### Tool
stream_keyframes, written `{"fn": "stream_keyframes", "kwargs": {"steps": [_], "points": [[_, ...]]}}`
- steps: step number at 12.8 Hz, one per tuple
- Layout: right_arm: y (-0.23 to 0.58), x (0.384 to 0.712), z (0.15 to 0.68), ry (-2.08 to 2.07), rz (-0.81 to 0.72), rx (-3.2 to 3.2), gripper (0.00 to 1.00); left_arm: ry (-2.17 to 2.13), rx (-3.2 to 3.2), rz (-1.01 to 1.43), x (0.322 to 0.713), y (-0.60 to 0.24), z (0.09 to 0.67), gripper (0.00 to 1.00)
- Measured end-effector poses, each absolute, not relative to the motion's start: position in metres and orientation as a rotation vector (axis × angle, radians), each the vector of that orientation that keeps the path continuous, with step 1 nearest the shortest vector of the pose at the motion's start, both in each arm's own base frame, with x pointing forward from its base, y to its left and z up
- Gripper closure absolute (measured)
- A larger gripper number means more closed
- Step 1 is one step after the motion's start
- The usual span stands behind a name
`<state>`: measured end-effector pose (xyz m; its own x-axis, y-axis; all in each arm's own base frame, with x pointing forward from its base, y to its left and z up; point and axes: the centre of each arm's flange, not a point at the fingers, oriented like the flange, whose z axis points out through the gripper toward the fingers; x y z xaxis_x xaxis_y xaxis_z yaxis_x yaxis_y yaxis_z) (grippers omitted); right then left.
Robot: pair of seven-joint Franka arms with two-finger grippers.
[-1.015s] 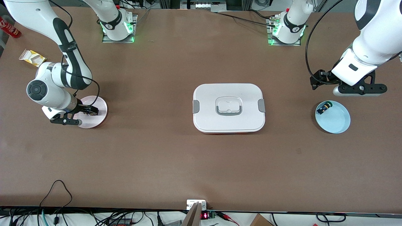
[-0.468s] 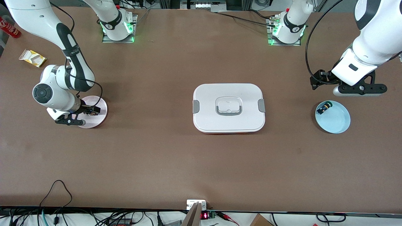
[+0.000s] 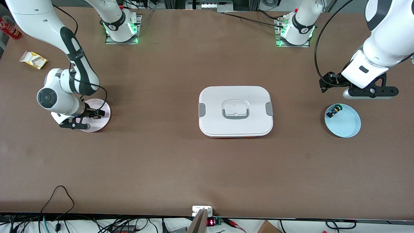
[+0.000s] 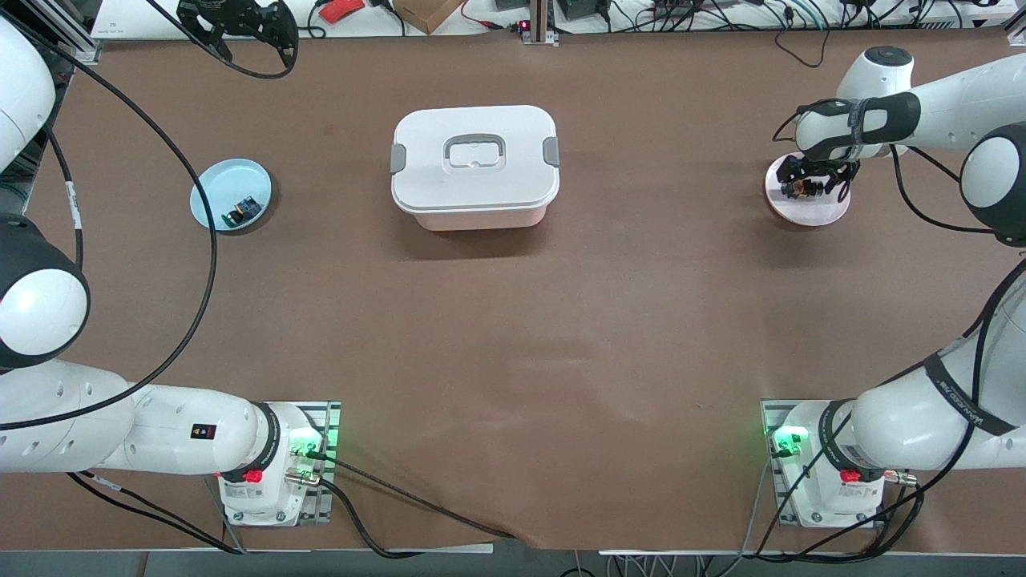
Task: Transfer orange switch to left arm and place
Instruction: 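Lower the right gripper onto the orange switch on the white plate, then close the right gripper on the orange switch and lift it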
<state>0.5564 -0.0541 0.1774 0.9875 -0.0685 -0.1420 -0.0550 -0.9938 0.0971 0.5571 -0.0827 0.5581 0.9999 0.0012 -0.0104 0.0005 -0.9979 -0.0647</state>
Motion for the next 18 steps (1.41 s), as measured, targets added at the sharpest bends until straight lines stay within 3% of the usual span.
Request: {"fn": "stream_keyframes", "kwargs": {"steps": [4,6,8,10,14,18], "points": [[-0.054,0.555,0.169,-0.093,-0.225,3.038,0.0,-0.002,-3.077,0.016,0.557,-0.083,0.558,0.0],[-0.054,0.556,0.171,-0.092,-0.219,3.039,0.06,-0.002,-3.077,0.016,0.557,-0.083,0.558,0.0],[-0.053,0.559,0.178,-0.091,-0.2,3.041,0.28,-0.002,-3.077,0.016,0.557,-0.083,0.558,0.0],[-0.052,0.566,0.193,-0.09,-0.178,3.044,0.28,-0.002,-3.077,0.016,0.557,-0.083,0.558,0.0],[-0.037,0.589,0.253,-0.062,-0.126,3.057,0.28,-0.002,-3.077,0.016,0.557,-0.083,0.558,0.0],[-0.007,0.618,0.36,0.135,-0.144,3.076,0.28,-0.002,-3.077,0.017,0.557,-0.083,0.558,0.0]]}}
